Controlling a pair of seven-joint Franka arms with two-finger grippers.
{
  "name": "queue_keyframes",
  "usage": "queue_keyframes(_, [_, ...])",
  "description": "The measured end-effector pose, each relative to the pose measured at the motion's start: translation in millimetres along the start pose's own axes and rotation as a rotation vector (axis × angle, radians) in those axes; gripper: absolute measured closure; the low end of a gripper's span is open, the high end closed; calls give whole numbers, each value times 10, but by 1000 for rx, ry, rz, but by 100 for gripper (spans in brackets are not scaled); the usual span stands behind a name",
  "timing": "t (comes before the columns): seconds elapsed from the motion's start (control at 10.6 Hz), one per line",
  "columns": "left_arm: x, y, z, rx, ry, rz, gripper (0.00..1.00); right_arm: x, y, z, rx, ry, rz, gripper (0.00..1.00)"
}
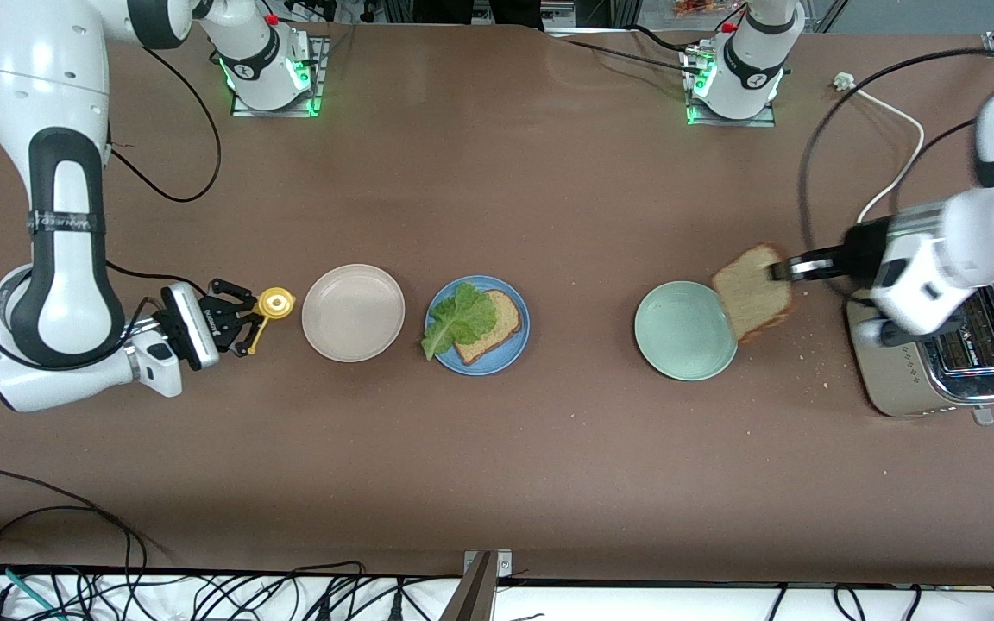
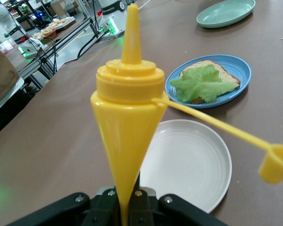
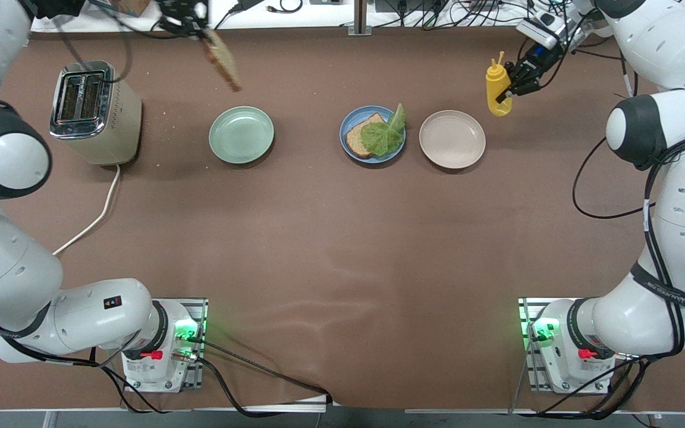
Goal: Make sandwich in blue plate with both arms
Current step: 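Bring the bread over the blue plate while the right gripper sets mustard down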
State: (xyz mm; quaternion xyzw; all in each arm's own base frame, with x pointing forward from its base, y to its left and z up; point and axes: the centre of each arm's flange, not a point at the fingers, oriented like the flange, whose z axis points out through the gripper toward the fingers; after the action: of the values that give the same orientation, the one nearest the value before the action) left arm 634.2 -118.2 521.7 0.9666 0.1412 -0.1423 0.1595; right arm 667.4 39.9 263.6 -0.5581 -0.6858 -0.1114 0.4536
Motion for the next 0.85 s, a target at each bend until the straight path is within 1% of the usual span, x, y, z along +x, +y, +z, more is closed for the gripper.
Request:
queue_keyframes(0.09, [-29,402,263,-46,1,-64,92,-228,-39,-12,-1,23,-56,96])
queue_keyframes(0.28, [-80,1073,768,-134,12,-165,92,-683,-86,99,13,107,-149,96])
queue_keyframes(0.56, [-144,1777,1531,-239,54,-246,92,-1318,-199,200,10,199,-230,96])
queue_keyframes(0.66, [-196,1942,1775,-274,75,-257,92,-1456,-251,216,13,228,-238,96])
queue_keyframes(0.85, [-365,2180,2222,-346,132,-269,92,-1596,-286,249,10,257,-248,96])
